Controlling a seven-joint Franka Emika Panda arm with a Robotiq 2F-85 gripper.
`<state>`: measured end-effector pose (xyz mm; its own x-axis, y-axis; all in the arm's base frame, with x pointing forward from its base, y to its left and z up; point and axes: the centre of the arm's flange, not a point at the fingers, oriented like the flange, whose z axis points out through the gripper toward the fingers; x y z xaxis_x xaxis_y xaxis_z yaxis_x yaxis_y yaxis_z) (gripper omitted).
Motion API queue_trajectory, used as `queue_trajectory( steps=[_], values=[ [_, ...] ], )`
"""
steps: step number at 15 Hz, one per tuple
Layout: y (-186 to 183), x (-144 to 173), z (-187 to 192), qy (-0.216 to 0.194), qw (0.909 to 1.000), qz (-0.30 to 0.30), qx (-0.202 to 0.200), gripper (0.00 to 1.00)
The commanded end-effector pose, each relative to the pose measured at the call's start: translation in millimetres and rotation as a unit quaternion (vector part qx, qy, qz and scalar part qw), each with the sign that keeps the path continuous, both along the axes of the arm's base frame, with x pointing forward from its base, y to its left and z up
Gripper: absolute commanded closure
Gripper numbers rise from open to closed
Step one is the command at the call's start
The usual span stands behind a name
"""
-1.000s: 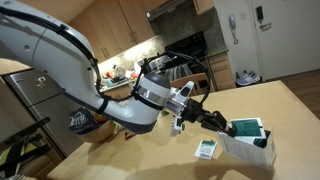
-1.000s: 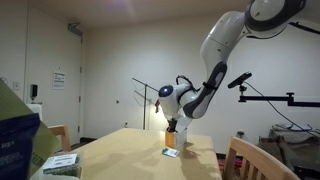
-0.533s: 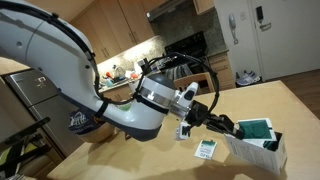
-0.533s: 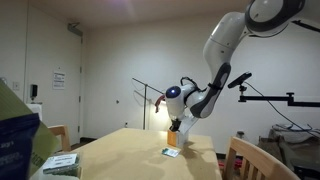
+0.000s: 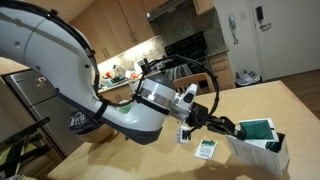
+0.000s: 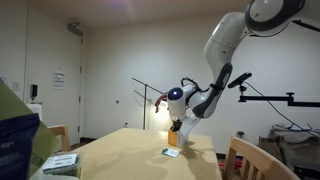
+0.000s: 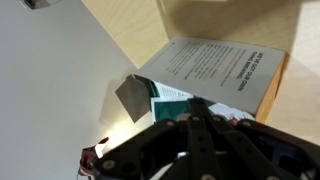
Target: Pick the object on the table and put it in the box
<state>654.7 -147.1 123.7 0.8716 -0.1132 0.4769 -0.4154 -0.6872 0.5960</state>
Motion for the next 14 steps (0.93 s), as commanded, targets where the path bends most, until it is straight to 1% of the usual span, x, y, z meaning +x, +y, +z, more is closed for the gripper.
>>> queue_trajectory(
  steps=[1,11,14],
  values=[
    [0.0,0.0,0.0,0.000,1.0000,0.000,0.000,0.99],
    [0.0,0.0,0.0,0.000,1.0000,0.000,0.000,1.00],
    [-4.1,-7.3,8.4,-0.009,1.0000,-0.004,-0.001,1.00]
  ],
)
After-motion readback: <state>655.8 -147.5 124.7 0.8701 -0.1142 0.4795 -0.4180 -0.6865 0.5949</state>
